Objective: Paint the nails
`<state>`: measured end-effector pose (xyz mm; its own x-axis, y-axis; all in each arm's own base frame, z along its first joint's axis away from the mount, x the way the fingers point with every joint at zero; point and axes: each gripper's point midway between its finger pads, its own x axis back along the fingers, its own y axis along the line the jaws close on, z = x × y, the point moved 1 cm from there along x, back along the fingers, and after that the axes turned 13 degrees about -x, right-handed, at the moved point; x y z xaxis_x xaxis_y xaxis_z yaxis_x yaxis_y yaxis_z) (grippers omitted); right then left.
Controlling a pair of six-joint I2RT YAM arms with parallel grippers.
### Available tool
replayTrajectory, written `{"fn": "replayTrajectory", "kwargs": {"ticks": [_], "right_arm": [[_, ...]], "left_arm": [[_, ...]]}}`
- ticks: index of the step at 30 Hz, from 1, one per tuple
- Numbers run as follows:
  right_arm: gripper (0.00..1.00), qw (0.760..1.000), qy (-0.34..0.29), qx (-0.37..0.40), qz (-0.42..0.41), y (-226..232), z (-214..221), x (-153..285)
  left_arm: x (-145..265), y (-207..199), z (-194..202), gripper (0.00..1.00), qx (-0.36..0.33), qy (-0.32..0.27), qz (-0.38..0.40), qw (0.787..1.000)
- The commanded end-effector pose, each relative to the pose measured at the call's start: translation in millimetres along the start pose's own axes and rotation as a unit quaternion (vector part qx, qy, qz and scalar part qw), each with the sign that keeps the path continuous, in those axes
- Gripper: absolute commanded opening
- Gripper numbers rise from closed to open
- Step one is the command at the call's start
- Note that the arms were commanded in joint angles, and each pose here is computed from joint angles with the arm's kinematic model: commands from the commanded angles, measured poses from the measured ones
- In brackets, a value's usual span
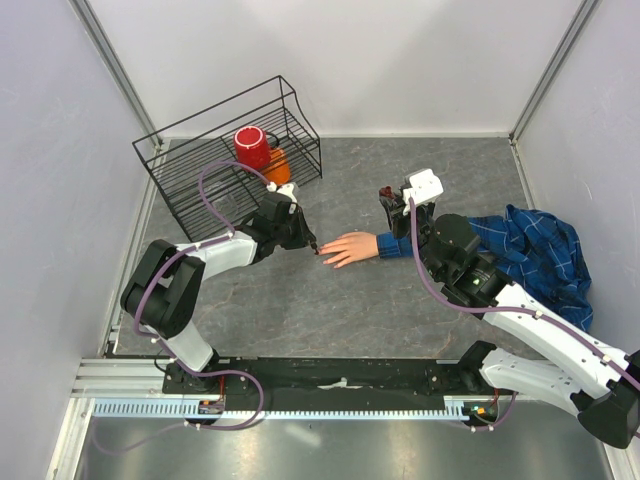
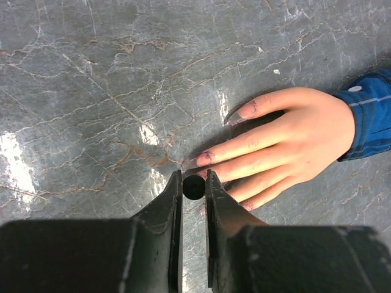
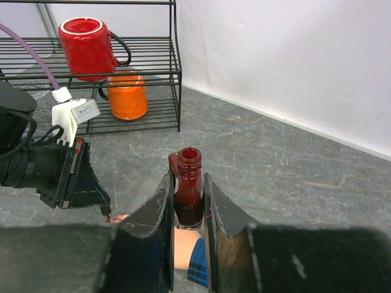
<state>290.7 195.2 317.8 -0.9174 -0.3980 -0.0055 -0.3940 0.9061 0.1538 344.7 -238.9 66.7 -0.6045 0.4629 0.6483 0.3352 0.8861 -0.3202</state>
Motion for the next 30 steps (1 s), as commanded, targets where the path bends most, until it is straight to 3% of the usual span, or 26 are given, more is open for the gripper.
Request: {"fn": "replayTrajectory", "kwargs": {"ticks": [1, 30], "right_arm": [[0.0, 1.0, -0.026, -0.015, -0.008, 4.4, -19.6, -1.6], [0.0, 1.0, -0.024, -0.016, -0.012, 6.3, -18.1, -1.8]], "left_arm": [[2.1, -8.7, -28.5, 0.02, 0.007, -0.043, 0.014, 0.999], [2.8, -14.0, -31.7, 0.02, 0.008, -0.046, 0.027, 0.999]]}}
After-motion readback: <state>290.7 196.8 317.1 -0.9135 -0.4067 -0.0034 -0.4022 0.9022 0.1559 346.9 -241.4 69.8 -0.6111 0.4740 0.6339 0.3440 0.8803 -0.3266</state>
